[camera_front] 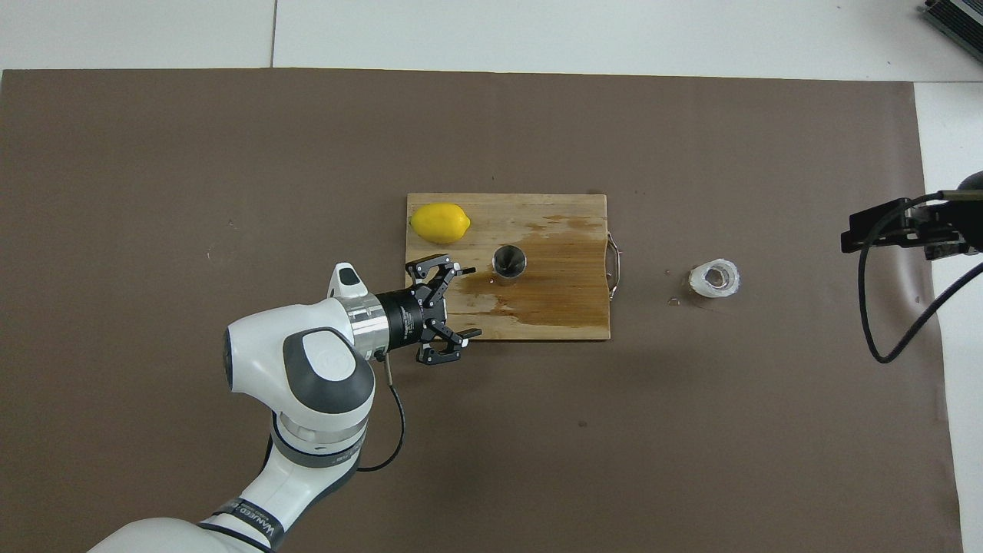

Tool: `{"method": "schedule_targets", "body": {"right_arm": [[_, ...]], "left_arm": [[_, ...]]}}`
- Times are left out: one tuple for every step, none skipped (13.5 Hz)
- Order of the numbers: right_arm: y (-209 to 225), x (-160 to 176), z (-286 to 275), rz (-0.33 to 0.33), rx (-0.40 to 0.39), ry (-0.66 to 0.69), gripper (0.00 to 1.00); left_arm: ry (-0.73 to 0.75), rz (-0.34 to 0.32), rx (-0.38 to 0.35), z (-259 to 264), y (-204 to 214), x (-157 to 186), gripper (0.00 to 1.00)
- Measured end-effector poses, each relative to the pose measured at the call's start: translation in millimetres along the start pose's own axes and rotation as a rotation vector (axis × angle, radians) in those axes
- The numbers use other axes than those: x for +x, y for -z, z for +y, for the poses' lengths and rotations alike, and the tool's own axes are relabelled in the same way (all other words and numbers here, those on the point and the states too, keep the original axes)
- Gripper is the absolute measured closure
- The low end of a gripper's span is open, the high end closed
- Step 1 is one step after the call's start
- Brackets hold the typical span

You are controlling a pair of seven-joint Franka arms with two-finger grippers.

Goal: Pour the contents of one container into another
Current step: 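Set the metal cup down on the board and open the left gripper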

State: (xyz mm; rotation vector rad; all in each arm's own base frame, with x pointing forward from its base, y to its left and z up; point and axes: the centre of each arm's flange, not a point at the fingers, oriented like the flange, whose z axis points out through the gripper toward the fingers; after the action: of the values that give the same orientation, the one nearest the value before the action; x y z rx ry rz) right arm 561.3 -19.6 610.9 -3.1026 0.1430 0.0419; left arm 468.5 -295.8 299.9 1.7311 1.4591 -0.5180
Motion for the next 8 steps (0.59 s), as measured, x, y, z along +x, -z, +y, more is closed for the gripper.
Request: {"method": "schedule_targets", "body": {"right_arm": [[0, 0, 0, 0.0, 0.0, 0.0, 0.0], [0, 0, 0, -0.002, 0.0, 0.0, 0.0], [-1, -1, 0, -0.012, -0.001, 0.0, 0.0], [-2, -3, 0, -0.029, -0.002, 0.001, 0.0], [-3, -5, -3, -0.041, -0.002, 0.005, 0.0], [-2, -6, -7, -0.043, -0.003, 0.013, 0.0], [-1, -9, -10, -0.049, -0.003, 0.039, 0.0], [1, -12, -12, -0.055, -0.003, 0.092, 0.0]], "left_arm": [[-0.08, 0.028, 0.042, 0, 2, -2, 0.0], [-0.163, 0.055, 0.082, 2, 4, -6, 0.0], [-0.249, 0.081, 0.123, 4, 7, -11, 0.0], [-0.333, 0.104, 0.167, 6, 9, -15, 0.0], [-0.422, 0.122, 0.22, 10, 12, -19, 0.0], [-0.505, 0.134, 0.276, 18, 18, -22, 0.0], [-0.604, 0.15, 0.349, 32, 30, -25, 0.0], [-0.676, 0.168, 0.406, 48, 44, -27, 0.0]]}}
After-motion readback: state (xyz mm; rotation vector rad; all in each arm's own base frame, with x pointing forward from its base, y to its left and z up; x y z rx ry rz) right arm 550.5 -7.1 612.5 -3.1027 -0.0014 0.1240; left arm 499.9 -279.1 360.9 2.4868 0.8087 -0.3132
